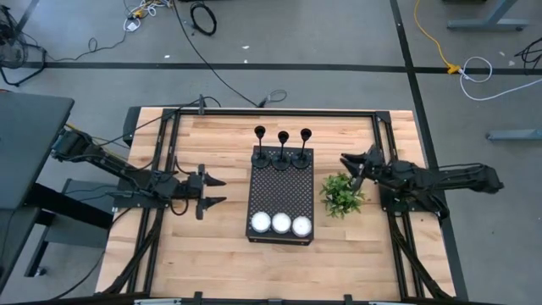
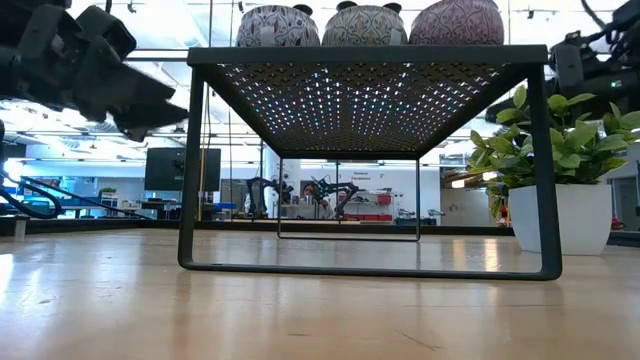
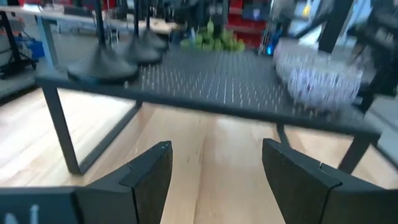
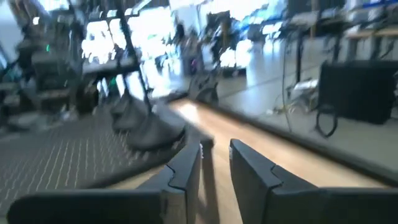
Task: Pick & Place candle stick holders
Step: Return to Home Position
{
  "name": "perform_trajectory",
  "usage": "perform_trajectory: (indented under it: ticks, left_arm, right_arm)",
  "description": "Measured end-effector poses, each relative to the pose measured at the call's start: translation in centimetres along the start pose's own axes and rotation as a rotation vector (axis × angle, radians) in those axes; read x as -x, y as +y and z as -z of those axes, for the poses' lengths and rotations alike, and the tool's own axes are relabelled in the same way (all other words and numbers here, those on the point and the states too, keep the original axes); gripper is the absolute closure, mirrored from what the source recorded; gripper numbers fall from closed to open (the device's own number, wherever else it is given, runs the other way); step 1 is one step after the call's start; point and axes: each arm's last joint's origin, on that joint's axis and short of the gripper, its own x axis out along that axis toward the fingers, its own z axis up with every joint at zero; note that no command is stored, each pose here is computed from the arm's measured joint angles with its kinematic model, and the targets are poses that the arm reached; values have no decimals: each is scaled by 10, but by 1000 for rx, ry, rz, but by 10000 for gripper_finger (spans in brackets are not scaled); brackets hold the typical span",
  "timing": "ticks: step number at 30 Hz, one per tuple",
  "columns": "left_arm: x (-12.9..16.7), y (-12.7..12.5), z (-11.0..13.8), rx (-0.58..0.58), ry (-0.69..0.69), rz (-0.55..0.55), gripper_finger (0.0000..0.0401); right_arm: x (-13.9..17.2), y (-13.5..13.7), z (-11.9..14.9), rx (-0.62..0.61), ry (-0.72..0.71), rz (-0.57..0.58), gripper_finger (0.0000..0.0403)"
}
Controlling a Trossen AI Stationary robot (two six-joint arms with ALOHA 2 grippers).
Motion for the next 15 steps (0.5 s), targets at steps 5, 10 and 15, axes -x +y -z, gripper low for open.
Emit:
perform_trajectory:
  ticks: [5, 10, 15]
  left_arm:
    - [4, 0, -6, -24, -125, 30, 153]
    - [7, -5, -11, -65, -183, 91, 153]
    - [8, -8, -14, -109, -212, 125, 153]
  right_arm:
    - [7, -3, -6, -7, -60, -19, 317]
    - [12, -3, -8, -14, -86, -89, 317]
    - [11, -5, -8, 8, -89, -2, 317]
